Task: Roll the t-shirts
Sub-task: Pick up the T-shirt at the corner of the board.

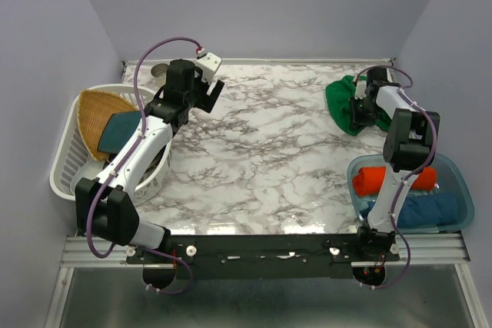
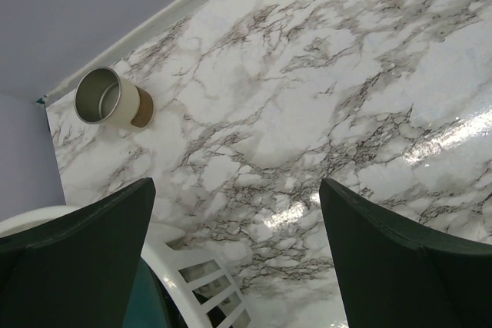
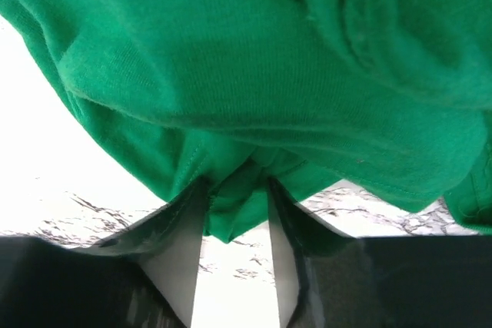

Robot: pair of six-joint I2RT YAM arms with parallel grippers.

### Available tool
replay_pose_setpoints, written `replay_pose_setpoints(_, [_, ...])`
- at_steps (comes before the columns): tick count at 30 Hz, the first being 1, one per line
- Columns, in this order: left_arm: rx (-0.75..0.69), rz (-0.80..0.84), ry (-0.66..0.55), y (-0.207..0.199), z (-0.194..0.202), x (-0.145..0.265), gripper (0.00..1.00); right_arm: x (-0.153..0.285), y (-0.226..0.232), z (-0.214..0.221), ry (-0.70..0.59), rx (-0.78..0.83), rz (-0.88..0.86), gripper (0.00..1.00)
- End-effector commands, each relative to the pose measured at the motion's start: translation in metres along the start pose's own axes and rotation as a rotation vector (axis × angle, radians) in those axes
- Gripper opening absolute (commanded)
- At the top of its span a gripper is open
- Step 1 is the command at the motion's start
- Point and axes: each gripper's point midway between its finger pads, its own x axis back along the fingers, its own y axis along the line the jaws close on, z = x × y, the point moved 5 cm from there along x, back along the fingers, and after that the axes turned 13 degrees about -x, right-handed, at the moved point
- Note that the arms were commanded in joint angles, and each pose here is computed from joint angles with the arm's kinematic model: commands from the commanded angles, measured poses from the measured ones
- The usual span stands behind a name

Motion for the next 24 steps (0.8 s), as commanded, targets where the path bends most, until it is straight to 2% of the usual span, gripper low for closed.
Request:
replay_pose_setpoints(1, [0.022, 0.002, -0.064, 0.000, -0.012, 0.009, 0.98, 0.000, 0.004, 0.015, 0.064, 0.021, -0.023, 0.25])
replay_pose_setpoints(3, [0.031, 0.003, -0.064, -0.001, -0.012, 0.007, 0.98, 0.003, 0.014, 0.012, 0.056, 0.049, -0.099, 0.01])
replay_pose_setpoints(7, [0.031, -0.004, -0.065, -0.001, -0.012, 0.005, 0.98, 0.039, 0.049, -0.015, -0.061, 0.131, -0.211, 0.01])
replay_pose_setpoints(9, [0.024, -0.013, -0.068, 0.001, -0.012, 0.005, 0.98, 0.087, 0.089, -0.043, -0.202, 0.225, -0.298, 0.01])
replay_pose_setpoints(11, [0.015, -0.029, -0.062, 0.004, -0.013, 0.004, 0.98, 0.130, 0.119, -0.058, -0.279, 0.296, -0.373, 0.01])
replay_pose_setpoints(12, [0.016, -0.036, -0.061, 0.005, -0.013, 0.003, 0.98, 0.167, 0.144, -0.073, -0.371, 0.343, -0.431, 0.01])
replay_pose_setpoints(15, [0.017, -0.057, -0.061, 0.009, -0.015, -0.001, 0.98, 0.260, 0.178, -0.093, -0.620, 0.393, -0.529, 0.01])
replay_pose_setpoints(18, [0.027, -0.059, -0.059, 0.009, -0.016, -0.007, 0.98, 0.328, 0.194, -0.108, -0.807, 0.401, -0.569, 0.01])
replay_pose_setpoints(19, [0.031, -0.062, -0.062, 0.011, -0.018, -0.008, 0.98, 0.373, 0.197, -0.116, -0.934, 0.405, -0.592, 0.01])
replay_pose_setpoints(21, [0.040, -0.061, -0.059, 0.011, -0.019, -0.012, 0.98, 0.414, 0.202, -0.116, -1.039, 0.382, -0.643, 0.01])
replay_pose_setpoints(22, [0.043, -0.065, -0.065, 0.013, -0.022, -0.013, 0.98, 0.449, 0.205, -0.115, -1.149, 0.397, -0.669, 0.01])
replay_pose_setpoints(24, [0.044, -0.066, -0.060, 0.013, -0.022, -0.016, 0.98, 0.487, 0.210, -0.102, -1.264, 0.447, -0.675, 0.01])
